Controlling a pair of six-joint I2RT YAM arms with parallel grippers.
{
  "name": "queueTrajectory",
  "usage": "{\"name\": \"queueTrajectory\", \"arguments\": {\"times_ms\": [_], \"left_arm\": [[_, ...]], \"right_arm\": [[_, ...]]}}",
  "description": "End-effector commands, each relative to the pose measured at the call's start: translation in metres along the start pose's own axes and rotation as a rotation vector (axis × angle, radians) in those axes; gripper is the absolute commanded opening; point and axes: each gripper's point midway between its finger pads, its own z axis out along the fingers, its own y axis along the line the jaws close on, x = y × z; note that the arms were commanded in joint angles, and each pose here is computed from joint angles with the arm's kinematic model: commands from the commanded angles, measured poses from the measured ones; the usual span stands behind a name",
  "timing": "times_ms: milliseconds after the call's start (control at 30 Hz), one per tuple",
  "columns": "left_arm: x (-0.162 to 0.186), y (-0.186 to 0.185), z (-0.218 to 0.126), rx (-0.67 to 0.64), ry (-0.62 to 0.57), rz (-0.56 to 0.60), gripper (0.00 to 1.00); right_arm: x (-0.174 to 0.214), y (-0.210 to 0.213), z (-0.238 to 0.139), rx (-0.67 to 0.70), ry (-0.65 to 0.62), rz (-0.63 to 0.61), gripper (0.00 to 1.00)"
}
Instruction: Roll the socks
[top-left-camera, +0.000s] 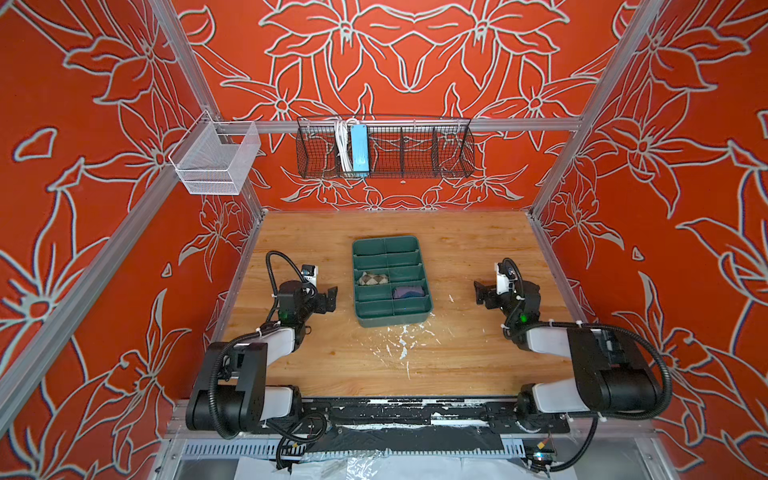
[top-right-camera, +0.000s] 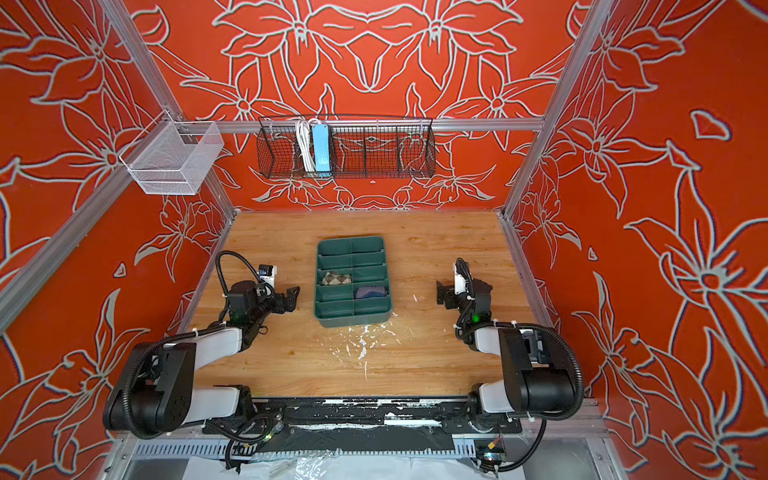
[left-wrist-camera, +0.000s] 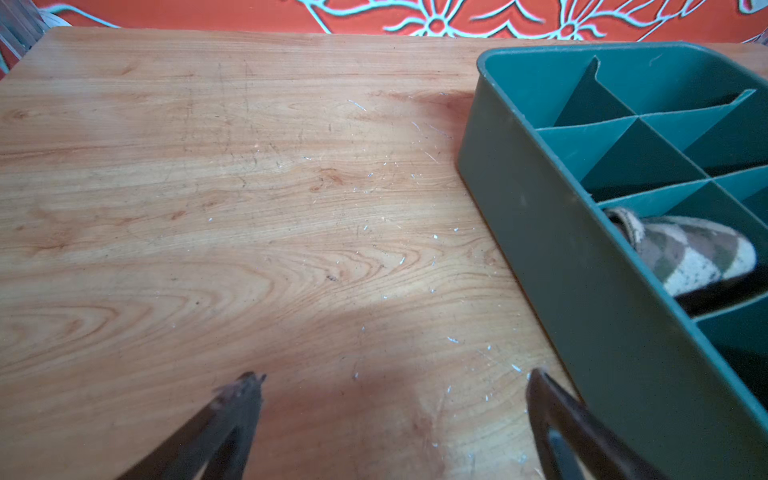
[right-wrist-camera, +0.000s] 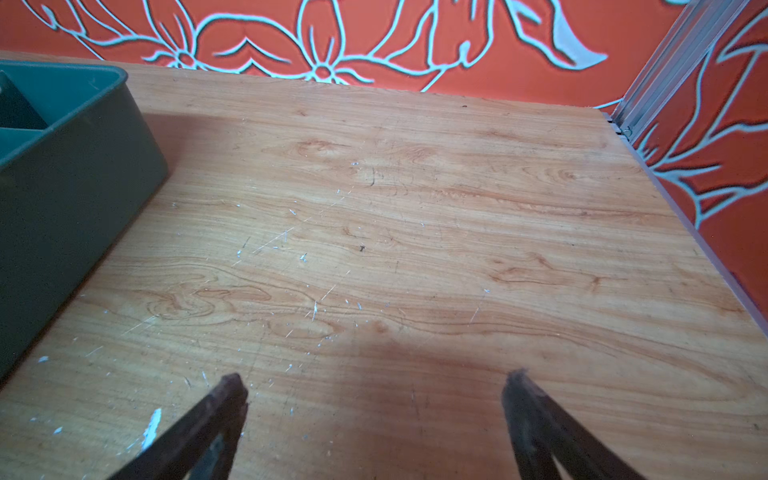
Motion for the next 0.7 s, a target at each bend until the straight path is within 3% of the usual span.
{"name": "queueTrajectory", "arguments": {"times_ms": [0, 667], "left_arm": [[-0.0086, -0.0009, -0.0027, 0.01, -0.037, 0.02, 0.97], [-0.0082, 0.0031, 0.0004, 0.02, -0.018, -0.01, 0.97]], "right_arm": [[-0.0047, -0.0001, -0.0032, -0.005, -0.026, -0.021, 0.98], [-0.004, -0.0004, -0.0033, -0.004, -0.023, -0.021, 0.98]]}}
